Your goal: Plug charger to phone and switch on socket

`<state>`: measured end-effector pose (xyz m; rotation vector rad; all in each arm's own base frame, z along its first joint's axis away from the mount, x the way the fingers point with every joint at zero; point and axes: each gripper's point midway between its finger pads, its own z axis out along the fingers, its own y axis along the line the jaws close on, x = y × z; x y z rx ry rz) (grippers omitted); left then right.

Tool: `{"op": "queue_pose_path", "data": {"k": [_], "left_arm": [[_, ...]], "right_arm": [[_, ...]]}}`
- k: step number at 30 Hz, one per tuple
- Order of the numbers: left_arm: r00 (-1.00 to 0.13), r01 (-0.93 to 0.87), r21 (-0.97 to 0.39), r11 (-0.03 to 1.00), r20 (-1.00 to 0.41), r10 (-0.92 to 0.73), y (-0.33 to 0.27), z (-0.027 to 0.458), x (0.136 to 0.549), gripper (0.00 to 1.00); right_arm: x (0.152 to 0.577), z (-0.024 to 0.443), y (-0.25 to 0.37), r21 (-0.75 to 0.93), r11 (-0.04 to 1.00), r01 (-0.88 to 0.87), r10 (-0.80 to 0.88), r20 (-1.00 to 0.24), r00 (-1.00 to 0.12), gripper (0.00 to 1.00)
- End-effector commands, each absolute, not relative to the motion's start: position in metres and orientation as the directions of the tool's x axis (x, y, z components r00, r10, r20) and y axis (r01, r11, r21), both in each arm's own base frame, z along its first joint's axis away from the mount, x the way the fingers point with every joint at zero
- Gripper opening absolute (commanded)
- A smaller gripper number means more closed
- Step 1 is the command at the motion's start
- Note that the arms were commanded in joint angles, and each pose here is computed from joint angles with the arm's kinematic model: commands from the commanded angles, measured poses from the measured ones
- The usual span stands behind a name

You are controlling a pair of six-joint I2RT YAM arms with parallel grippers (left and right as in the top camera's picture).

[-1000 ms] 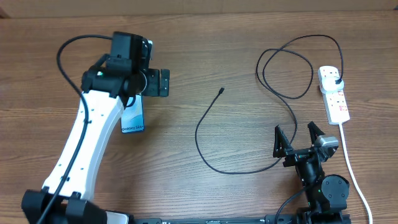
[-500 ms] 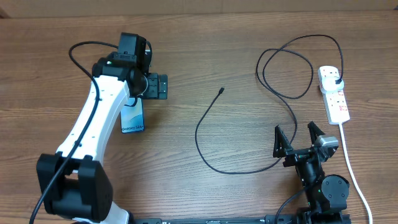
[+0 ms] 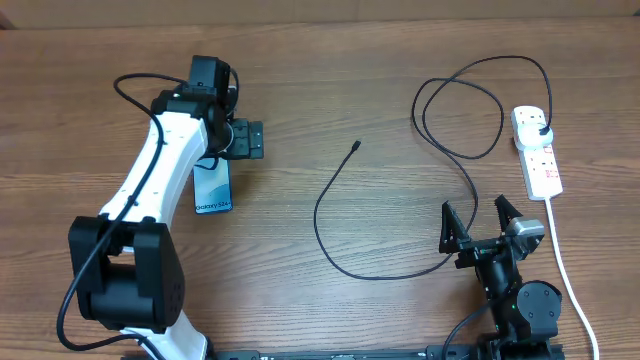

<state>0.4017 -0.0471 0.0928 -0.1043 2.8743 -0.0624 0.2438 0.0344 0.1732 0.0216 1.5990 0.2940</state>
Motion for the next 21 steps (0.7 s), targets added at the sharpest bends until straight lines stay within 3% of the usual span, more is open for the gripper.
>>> {"op": "queue_pose_path", "data": {"k": [1, 21], "left_arm": [[-0.951, -0.105, -0.05, 0.993, -0.288, -0.115, -0.038, 0.099, 0.412, 1.0], [-0.966, -0.122, -0.035, 0.992, -0.224, -0.127, -0.03, 0.073, 0.41, 1.0]], "right_arm": [[0.244, 0.171, 0.033, 0.199, 0.967, -0.16, 0.194, -0.98, -0.049, 1.0], [0.244, 0.171, 0.033, 0.199, 0.967, -0.16, 0.194, -0.98, -0.049, 1.0]]}}
